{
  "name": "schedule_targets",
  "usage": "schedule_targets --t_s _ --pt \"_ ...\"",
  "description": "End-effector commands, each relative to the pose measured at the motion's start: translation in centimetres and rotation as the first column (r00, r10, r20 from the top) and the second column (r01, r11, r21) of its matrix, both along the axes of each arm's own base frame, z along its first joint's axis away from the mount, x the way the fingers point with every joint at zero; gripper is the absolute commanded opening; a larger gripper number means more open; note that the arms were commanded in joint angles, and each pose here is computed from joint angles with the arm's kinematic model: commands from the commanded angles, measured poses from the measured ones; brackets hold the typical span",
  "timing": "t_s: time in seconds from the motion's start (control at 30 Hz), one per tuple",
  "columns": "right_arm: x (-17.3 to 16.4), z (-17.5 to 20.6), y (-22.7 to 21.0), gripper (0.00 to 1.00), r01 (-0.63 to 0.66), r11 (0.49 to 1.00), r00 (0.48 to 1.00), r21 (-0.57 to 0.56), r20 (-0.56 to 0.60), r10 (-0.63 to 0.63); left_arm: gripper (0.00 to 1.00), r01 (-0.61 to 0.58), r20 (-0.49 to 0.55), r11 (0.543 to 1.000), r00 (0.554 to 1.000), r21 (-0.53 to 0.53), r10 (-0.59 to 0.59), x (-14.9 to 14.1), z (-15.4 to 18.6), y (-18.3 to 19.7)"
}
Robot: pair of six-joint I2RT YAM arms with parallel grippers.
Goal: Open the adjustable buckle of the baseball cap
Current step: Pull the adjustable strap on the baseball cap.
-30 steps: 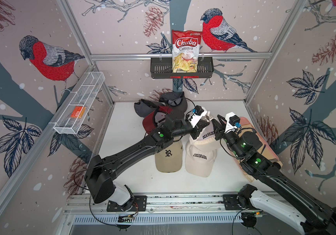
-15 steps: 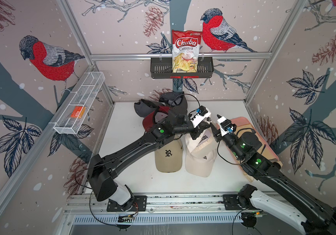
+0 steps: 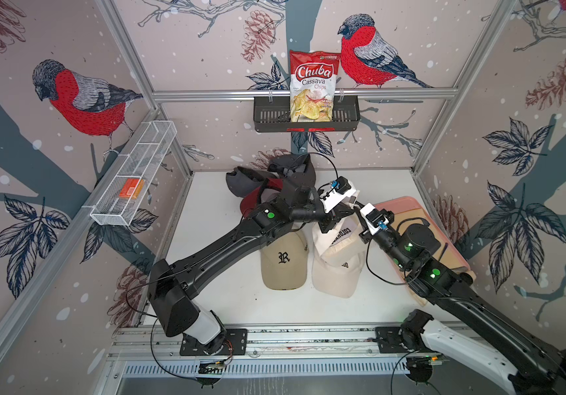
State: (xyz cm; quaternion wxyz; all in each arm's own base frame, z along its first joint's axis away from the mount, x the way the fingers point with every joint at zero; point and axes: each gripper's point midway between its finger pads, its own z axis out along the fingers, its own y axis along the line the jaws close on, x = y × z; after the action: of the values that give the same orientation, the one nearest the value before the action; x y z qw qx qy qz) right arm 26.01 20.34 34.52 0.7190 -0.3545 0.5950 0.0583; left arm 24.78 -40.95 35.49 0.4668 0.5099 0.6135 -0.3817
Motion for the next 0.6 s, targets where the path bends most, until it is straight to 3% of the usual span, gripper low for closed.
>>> schedule_targets --t_s 0.0,0.2,0.57 --pt "0.0 0.9 -0.1 0.08 -0.004 0.997 1.000 0.078 0.000 0.004 0.00 0.029 0.022 0.999 0.999 -0.015 -0.028 -0.2 0.7 -0.1" --pt "0.2 2.2 -0.8 0.00 0.014 0.977 1.000 0.211 -0.003 -0.014 0.00 0.033 0.002 0.999 0.999 0.003 -0.033 -0.2 0.0 -0.2" --pt "0.6 3.3 -1.9 0.00 0.033 0.937 0.999 0.349 -0.007 -0.033 0.00 0.029 -0.042 1.000 0.999 0.007 -0.029 -0.5 -1.4 -0.1"
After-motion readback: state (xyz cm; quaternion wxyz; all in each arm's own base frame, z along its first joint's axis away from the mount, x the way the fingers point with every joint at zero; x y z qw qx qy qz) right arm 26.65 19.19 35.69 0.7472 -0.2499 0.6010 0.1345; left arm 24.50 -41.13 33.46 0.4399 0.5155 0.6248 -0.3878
